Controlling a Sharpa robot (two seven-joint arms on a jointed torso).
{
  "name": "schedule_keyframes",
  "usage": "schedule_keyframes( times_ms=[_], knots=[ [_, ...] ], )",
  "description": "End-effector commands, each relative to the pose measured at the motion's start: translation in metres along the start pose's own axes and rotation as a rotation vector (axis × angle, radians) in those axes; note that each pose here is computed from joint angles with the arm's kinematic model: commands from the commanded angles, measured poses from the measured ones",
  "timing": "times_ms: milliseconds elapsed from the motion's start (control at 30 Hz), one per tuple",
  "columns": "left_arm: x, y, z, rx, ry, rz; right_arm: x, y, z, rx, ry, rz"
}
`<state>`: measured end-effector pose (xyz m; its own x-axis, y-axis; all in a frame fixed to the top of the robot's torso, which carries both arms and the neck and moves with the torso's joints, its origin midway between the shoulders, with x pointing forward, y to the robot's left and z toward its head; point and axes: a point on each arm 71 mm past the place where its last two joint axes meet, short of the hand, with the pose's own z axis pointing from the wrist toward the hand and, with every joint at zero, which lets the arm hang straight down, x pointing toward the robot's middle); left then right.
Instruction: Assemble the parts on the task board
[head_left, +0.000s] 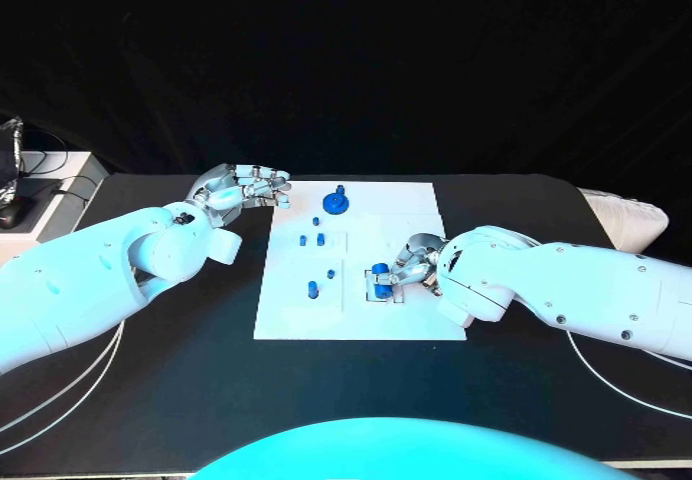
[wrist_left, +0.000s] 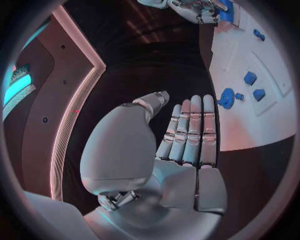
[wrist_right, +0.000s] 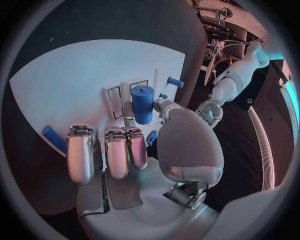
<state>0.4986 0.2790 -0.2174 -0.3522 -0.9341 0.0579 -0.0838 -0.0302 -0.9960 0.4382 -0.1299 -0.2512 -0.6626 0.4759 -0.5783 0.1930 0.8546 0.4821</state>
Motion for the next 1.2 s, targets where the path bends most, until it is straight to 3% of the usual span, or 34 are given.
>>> schedule_keyframes(
  times_ms=[33,767,1200],
  knots=[
    [0.0025,-0.0006,0.0003,0.004,0.020,-0.012,0.0025,0.0017,-0.0005,-0.008,0.004,-0.003],
    [0.0021,-0.0006,-0.0003,0.000,0.026,-0.013,0.0016,0.0011,0.0047,-0.010,-0.029,-0.019],
    [0.0019,-0.0004,-0.0008,-0.005,0.033,-0.014,0.0035,0.0008,0.0065,-0.009,-0.016,-0.032]
  ],
)
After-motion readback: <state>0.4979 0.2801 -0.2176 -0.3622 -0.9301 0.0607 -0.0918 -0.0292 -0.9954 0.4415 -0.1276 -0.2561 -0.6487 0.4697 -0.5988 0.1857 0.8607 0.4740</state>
